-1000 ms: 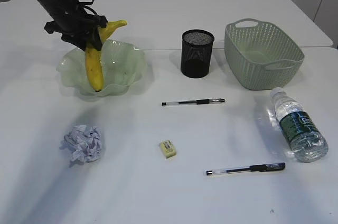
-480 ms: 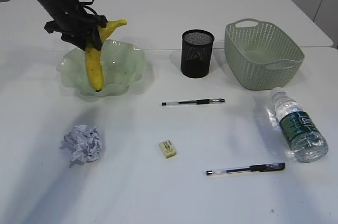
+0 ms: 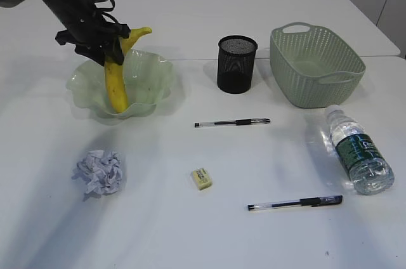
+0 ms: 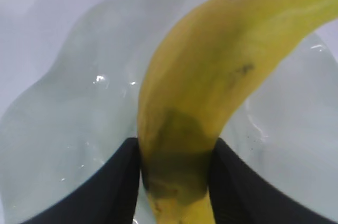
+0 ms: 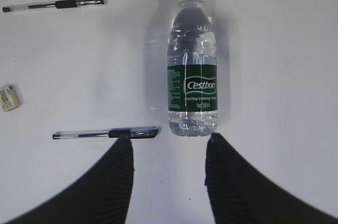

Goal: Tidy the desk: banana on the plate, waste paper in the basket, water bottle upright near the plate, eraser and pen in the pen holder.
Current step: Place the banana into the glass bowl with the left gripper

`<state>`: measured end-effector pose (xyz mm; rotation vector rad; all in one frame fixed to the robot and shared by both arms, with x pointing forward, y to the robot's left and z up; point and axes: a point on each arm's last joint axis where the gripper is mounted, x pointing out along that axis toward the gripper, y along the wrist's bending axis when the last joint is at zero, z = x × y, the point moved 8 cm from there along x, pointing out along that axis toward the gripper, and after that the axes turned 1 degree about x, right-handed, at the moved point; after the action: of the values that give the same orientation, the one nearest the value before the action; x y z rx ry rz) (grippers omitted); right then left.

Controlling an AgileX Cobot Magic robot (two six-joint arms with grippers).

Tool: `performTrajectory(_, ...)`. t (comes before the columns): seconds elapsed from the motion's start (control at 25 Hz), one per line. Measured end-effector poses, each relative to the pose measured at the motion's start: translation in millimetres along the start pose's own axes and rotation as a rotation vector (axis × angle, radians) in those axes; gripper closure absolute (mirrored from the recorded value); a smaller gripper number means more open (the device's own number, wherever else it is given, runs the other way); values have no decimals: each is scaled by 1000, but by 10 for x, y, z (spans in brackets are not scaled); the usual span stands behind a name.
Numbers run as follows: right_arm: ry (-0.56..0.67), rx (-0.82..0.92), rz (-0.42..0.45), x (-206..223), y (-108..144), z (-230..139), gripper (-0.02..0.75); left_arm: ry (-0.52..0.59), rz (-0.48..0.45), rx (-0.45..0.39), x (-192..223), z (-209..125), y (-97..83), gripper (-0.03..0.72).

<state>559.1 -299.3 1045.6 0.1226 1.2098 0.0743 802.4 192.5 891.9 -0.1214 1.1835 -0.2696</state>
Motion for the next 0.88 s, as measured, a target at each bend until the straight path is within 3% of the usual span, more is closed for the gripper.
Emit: performTrajectory(0.88, 0, 0, 0, 0, 0, 0, 400, -22, 1, 0, 0, 38, 1, 370)
